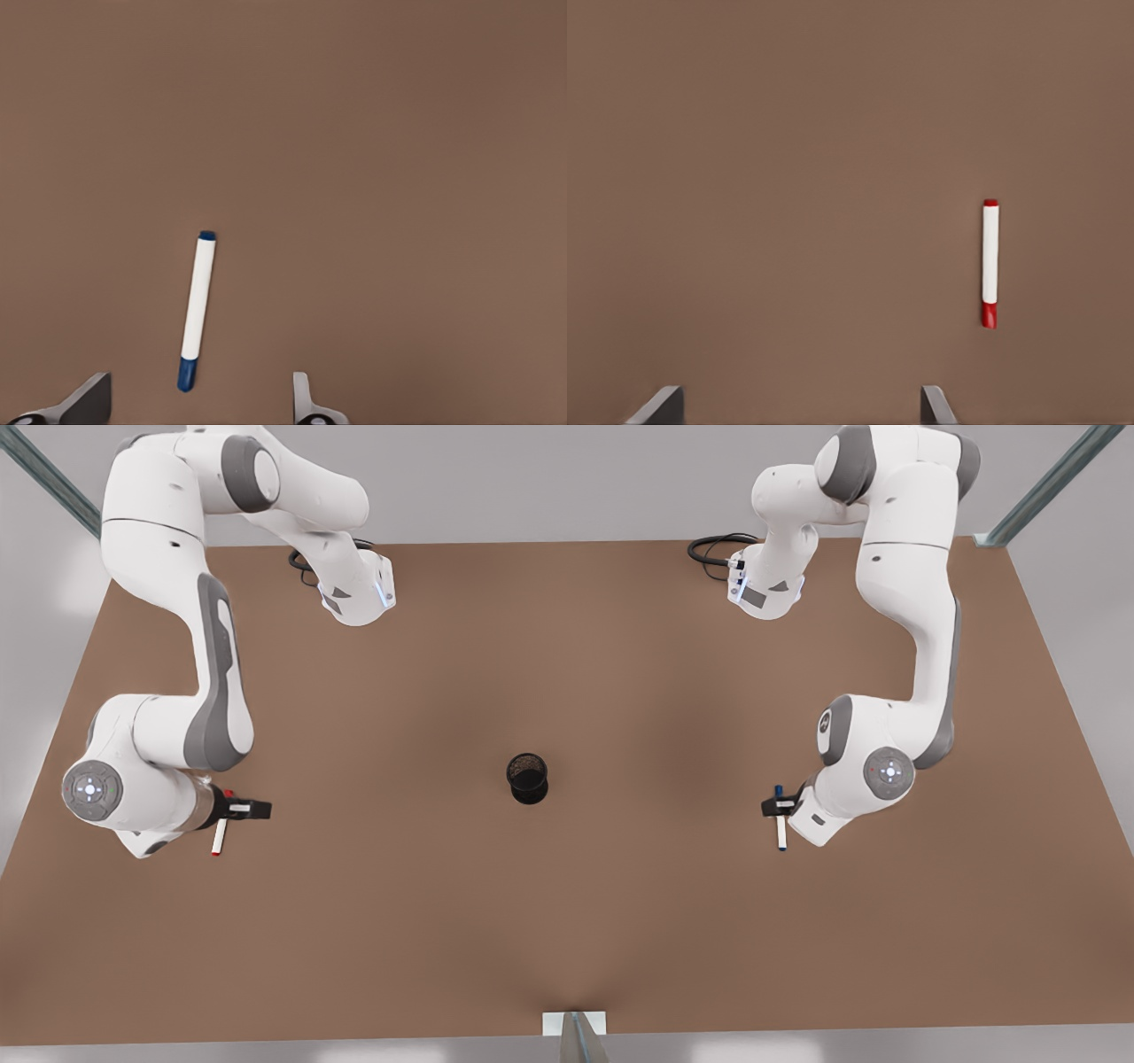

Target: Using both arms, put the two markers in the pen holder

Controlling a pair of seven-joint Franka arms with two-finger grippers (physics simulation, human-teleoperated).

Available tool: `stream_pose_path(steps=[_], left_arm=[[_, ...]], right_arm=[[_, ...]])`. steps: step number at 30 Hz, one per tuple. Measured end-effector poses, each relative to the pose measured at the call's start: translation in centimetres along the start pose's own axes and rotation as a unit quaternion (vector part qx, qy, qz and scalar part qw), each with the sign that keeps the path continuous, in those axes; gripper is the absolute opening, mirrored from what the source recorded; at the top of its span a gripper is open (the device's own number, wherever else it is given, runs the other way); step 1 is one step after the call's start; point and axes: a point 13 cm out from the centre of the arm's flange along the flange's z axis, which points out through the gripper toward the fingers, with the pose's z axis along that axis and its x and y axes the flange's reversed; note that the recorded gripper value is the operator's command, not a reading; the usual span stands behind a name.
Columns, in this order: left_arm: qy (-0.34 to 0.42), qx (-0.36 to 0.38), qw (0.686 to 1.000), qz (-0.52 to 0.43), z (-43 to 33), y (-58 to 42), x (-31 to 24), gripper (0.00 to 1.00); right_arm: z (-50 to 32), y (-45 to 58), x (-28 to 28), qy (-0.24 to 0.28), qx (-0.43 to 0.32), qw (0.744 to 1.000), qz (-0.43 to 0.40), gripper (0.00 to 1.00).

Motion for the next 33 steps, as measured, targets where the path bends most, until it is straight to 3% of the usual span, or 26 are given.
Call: stream_pose_path(steps=[5,11,18,24,33], left_arm=[[-0.027,0.006,1.0,0.003,3.4,1.3,-1.9,0.73],[-0.043,0.009,0.999,0.015,5.5,2.3,-3.3,0.6],[-0.035,0.006,0.999,0.036,9.3,2.6,-3.3,0.58],[-0.034,0.006,0.998,0.059,10.9,2.7,-3.3,0.56],[-0.03,0.005,0.996,0.083,12.1,3.4,-3.3,0.48]], right_arm=[[6.4,-4.0,-0.6,0.008,-0.009,1.0,0.027,1.0],[14.4,-9.8,-2.7,0.004,-0.022,0.998,0.051,1.0],[19.7,-15.0,-4.0,-0.021,-0.025,0.998,0.046,1.0],[21.1,-15.8,-4.6,-0.031,-0.005,1.0,0.002,0.8],[22.5,-15.9,-4.7,-0.03,0.002,0.999,-0.034,0.61]])
